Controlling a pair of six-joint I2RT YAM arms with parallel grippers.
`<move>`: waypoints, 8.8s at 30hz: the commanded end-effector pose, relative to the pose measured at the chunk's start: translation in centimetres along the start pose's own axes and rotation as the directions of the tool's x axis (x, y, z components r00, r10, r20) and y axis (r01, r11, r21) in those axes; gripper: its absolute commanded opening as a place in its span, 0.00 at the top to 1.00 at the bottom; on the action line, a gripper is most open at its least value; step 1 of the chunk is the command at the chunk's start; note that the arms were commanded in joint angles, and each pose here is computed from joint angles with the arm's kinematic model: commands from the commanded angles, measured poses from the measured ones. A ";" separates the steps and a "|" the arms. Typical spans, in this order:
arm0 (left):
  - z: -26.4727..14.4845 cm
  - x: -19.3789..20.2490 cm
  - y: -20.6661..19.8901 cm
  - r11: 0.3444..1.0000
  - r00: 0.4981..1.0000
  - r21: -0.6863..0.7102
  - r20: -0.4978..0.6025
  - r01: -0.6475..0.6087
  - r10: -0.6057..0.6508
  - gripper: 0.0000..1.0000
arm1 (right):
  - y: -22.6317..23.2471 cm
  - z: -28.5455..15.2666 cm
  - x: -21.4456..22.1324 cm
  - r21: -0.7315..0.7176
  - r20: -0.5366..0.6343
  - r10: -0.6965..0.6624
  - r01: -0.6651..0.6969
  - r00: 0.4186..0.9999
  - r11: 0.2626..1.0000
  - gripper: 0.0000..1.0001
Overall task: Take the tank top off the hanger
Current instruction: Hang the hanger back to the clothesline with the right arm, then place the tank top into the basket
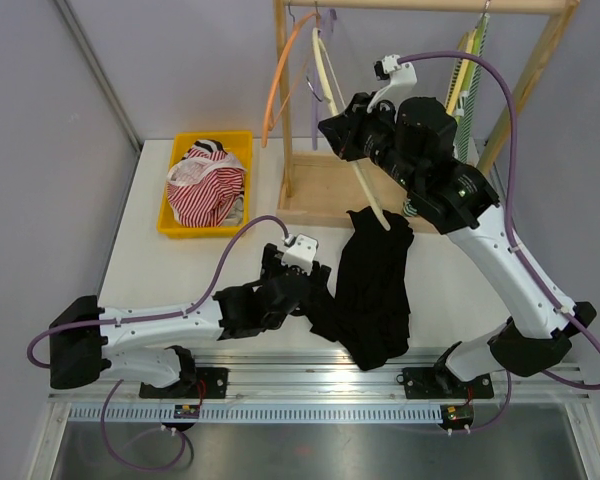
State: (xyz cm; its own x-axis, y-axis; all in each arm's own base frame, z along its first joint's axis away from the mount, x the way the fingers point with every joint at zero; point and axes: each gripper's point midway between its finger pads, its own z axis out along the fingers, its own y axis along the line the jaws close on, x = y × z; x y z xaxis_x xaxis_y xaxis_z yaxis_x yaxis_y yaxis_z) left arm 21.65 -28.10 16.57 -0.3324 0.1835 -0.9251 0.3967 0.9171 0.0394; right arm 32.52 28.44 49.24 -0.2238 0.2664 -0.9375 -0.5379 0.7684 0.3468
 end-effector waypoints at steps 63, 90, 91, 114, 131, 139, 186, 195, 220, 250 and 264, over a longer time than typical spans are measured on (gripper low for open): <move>0.0 -0.1 0.2 1.000 1.000 -0.016 0.021 0.014 -0.014 0.01 | -10.2 2.3 -9.7 0.224 0.369 -0.005 -0.084 0.929 0.971 1.00; 0.4 0.2 0.5 0.999 1.000 -0.042 0.013 -0.008 0.008 0.01 | -18.4 10.4 -12.5 0.145 0.371 0.163 -0.230 0.914 0.962 1.00; 0.4 0.2 0.5 0.999 1.000 -0.041 0.014 -0.007 0.007 0.01 | -18.9 10.5 -12.4 0.151 0.368 0.165 -0.234 0.915 0.960 1.00; 0.5 0.3 0.0 1.000 1.000 -0.022 0.009 -0.003 0.003 0.01 | -20.7 11.3 -6.2 0.177 0.233 0.199 -0.243 0.952 0.954 1.00; 0.5 0.3 0.0 1.000 1.000 -0.026 0.006 -0.009 0.009 0.01 | -11.7 2.6 -14.0 0.060 0.377 -0.056 0.036 0.925 0.998 0.04; 0.4 0.1 0.1 1.000 1.000 -0.025 0.010 -0.006 0.007 0.01 | -6.9 -5.8 -16.1 0.061 0.453 -0.160 0.148 0.877 0.987 0.02; 1.3 0.8 -13.3 0.877 0.999 0.479 -0.030 0.031 -0.019 0.01 | -15.2 -11.6 -10.8 0.513 0.226 -0.232 0.086 0.946 0.854 0.26; 1.5 4.5 -19.9 0.754 0.988 0.647 -0.154 0.117 -0.021 0.01 | -14.8 -13.5 -11.1 0.523 0.230 -0.259 0.105 0.938 0.846 0.08; 2.6 12.8 -10.7 0.982 0.956 0.186 -0.291 0.013 0.042 1.00 | -15.3 -14.8 -10.1 0.540 0.256 -0.267 0.092 0.929 0.837 0.02; -13.6 -19.6 16.8 0.893 0.861 -0.283 0.474 0.350 -0.187 1.00 | -18.5 -12.8 -5.3 0.588 0.194 -0.245 0.087 0.950 0.804 0.01; -5.8 -35.1 27.5 0.861 0.841 -0.388 0.535 0.327 -0.079 1.00 | -19.4 -10.8 -3.4 0.579 0.143 -0.234 0.110 0.962 0.808 0.00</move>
State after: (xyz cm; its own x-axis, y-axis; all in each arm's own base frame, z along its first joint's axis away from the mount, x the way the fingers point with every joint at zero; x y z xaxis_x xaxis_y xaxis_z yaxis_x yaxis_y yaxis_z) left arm 35.85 -5.64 49.96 0.1183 -0.1249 -0.9851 -0.2092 0.9667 -0.1477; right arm 34.45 5.97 45.30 -0.0068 0.1483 -0.9889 0.0257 0.9886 0.1481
